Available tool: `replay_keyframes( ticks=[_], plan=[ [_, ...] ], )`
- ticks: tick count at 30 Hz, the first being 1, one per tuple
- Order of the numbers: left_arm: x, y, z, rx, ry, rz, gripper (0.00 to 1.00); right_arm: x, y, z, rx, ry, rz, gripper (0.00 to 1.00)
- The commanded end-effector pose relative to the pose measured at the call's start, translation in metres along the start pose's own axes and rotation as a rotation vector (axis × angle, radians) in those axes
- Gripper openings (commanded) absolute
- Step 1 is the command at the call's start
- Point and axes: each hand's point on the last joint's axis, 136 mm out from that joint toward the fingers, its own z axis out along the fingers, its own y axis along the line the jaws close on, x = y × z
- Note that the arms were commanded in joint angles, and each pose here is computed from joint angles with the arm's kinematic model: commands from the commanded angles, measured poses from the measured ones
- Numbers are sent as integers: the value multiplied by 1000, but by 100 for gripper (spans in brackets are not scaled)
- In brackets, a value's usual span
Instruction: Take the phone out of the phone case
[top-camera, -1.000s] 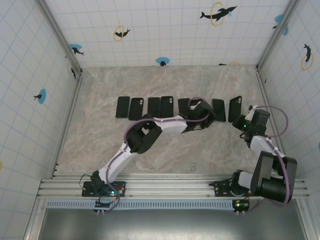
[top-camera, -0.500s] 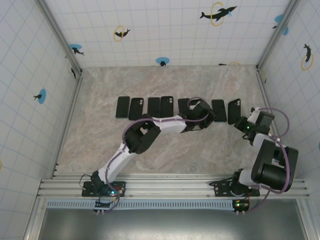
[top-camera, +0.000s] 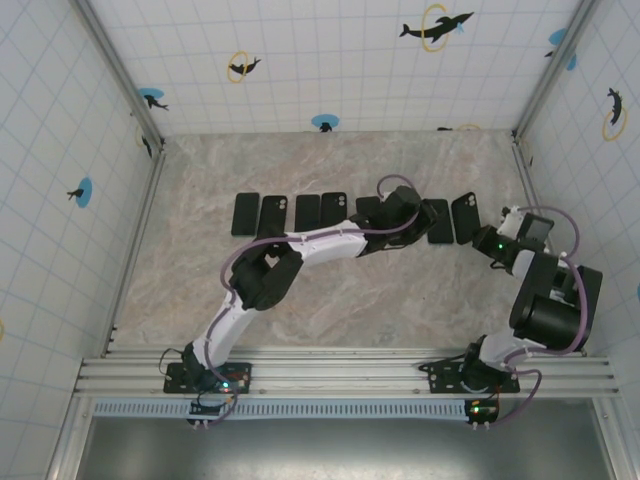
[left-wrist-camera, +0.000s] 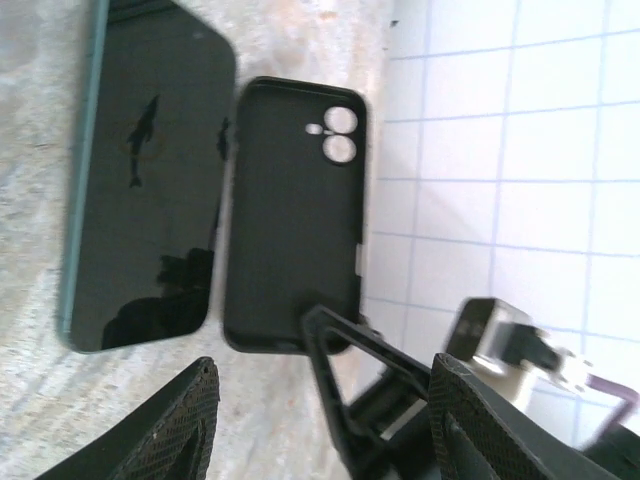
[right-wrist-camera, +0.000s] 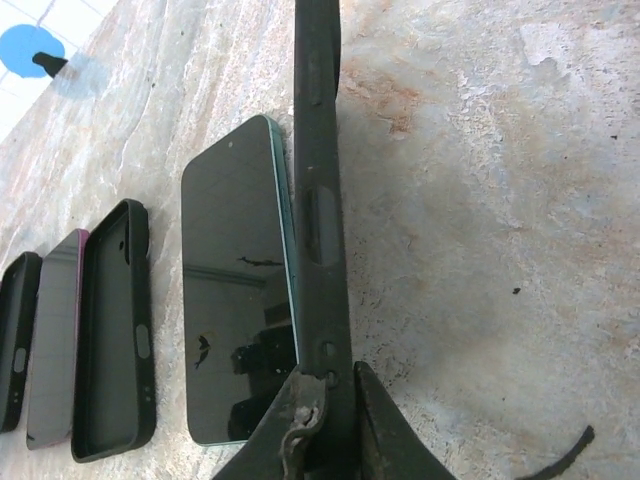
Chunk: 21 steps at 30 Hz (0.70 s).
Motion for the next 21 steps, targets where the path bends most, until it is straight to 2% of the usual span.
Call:
replay_keyframes(
  ticks=[1, 10, 14, 18, 21],
  plan=[
    [-5, -9, -11, 13, 4, 30, 57, -5, 2, 3, -27, 28, -32, 17],
    [-10, -8, -15, 16, 8, 35, 58, -2, -6, 12, -20, 87, -46, 20],
    [-12, -9, -17, 19, 5, 42, 58, -5, -10, 13, 7, 87, -70, 28],
    [-18, -13, -22, 21, -4, 74, 58, -18, -13, 11, 48, 60, -122, 40],
    [-24, -16, -26, 20, -13, 99, 58, -18, -15, 12, 79, 90, -151, 47]
  ],
)
